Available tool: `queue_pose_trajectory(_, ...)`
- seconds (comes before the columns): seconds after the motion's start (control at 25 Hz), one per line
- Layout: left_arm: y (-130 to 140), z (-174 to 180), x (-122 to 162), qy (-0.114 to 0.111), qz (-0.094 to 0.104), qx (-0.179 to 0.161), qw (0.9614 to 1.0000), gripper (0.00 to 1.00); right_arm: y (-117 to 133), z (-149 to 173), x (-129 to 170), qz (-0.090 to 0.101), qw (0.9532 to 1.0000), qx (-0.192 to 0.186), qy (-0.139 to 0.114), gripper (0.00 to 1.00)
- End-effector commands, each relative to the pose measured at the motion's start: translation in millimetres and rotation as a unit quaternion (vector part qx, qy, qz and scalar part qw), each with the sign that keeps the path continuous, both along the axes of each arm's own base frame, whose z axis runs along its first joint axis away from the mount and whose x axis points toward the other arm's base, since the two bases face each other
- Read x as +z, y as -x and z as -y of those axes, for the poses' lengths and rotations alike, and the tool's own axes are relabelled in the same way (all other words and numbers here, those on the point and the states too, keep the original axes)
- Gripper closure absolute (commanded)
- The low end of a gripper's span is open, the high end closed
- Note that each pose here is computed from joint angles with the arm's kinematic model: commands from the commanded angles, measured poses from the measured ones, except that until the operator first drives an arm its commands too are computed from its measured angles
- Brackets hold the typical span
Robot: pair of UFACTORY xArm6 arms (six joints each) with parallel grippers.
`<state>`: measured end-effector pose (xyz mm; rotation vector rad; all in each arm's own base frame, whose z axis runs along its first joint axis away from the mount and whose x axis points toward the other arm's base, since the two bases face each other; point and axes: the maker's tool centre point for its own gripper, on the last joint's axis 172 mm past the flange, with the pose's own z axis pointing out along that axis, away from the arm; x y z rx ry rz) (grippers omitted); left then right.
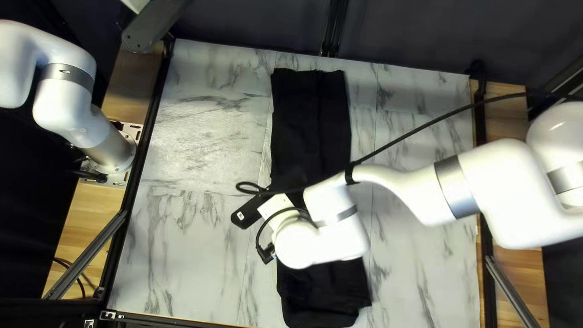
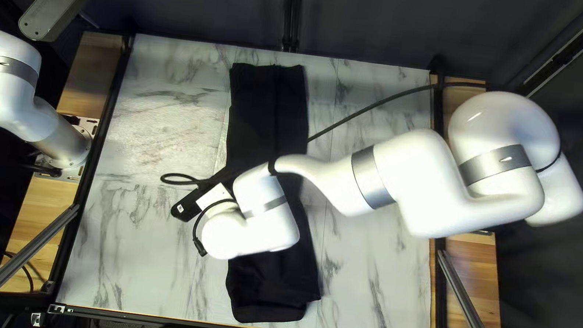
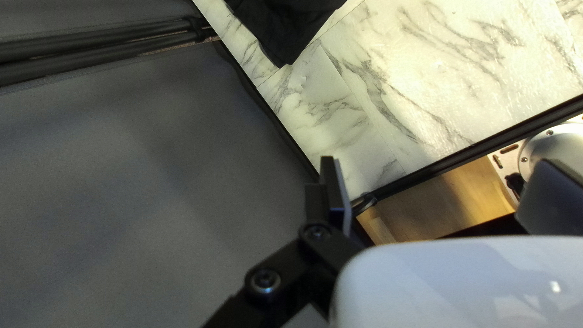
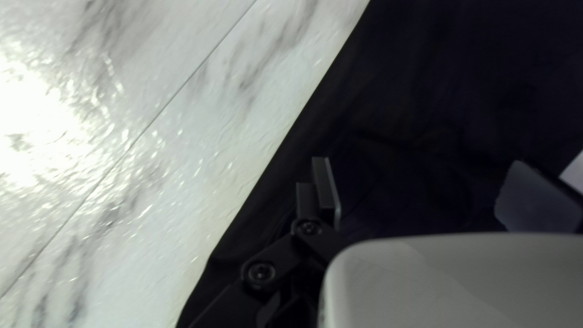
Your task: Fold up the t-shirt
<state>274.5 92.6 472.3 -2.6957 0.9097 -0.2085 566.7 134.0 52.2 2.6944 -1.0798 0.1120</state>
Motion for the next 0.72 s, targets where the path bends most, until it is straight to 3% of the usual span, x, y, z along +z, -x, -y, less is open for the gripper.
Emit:
queue_pose_trajectory(0.04, 0.0, 0.0, 0.0, 0.0, 0.0, 0.0, 1.0, 0.0, -2.0, -2.0, -0.6, -0.003, 0.9999, -0.012, -0.012, 0.0)
queue_pose_trajectory(0.36, 0.0, 0.0, 0.0, 0.0, 0.0, 0.0, 1.0, 0.0, 5.5, -2.6, -7.0, -0.012, 0.9988, -0.042, -0.021, 0.0)
queue_pose_trajectory(0.72, 0.0, 0.0, 0.0, 0.0, 0.0, 0.0, 1.0, 0.0, -7.5, 2.6, -12.0, -0.009, 0.9991, -0.041, -0.009, 0.0)
